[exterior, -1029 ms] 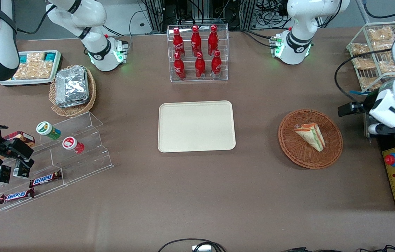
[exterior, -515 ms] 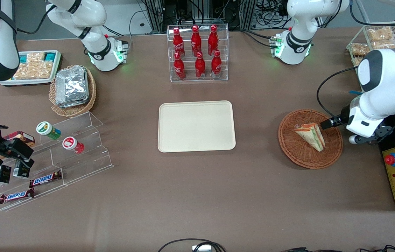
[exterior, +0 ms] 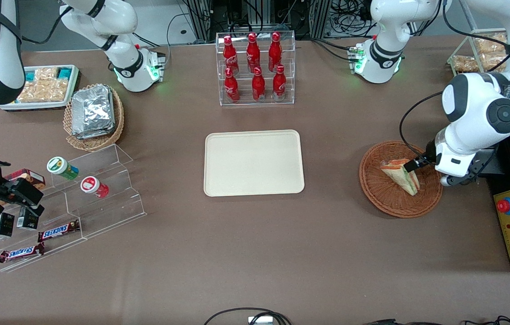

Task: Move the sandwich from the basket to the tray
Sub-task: 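Lower the open left gripper around the wrapped sandwich, then close the left gripper on the sandwich and lift it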

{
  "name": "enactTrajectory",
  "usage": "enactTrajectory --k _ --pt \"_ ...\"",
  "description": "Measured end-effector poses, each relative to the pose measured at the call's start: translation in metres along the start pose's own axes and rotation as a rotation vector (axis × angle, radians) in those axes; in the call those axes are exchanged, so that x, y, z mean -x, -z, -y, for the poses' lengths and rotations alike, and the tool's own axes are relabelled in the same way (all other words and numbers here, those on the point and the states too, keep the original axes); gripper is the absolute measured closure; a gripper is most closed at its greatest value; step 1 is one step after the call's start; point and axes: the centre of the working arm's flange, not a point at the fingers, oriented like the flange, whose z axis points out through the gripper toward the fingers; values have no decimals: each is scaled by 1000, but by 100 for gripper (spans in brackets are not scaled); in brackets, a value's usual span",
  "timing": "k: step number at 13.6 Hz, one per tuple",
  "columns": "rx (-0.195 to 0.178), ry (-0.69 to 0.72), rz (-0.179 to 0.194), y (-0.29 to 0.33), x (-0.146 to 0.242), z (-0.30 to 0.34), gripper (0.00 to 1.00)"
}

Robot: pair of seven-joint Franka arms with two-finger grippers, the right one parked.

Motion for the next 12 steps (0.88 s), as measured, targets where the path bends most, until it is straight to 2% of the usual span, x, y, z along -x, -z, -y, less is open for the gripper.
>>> enactTrajectory --k 6,12 --pt "16 149 -18 -38 6 0 0" --pt "29 212 -23 -90 16 -4 0"
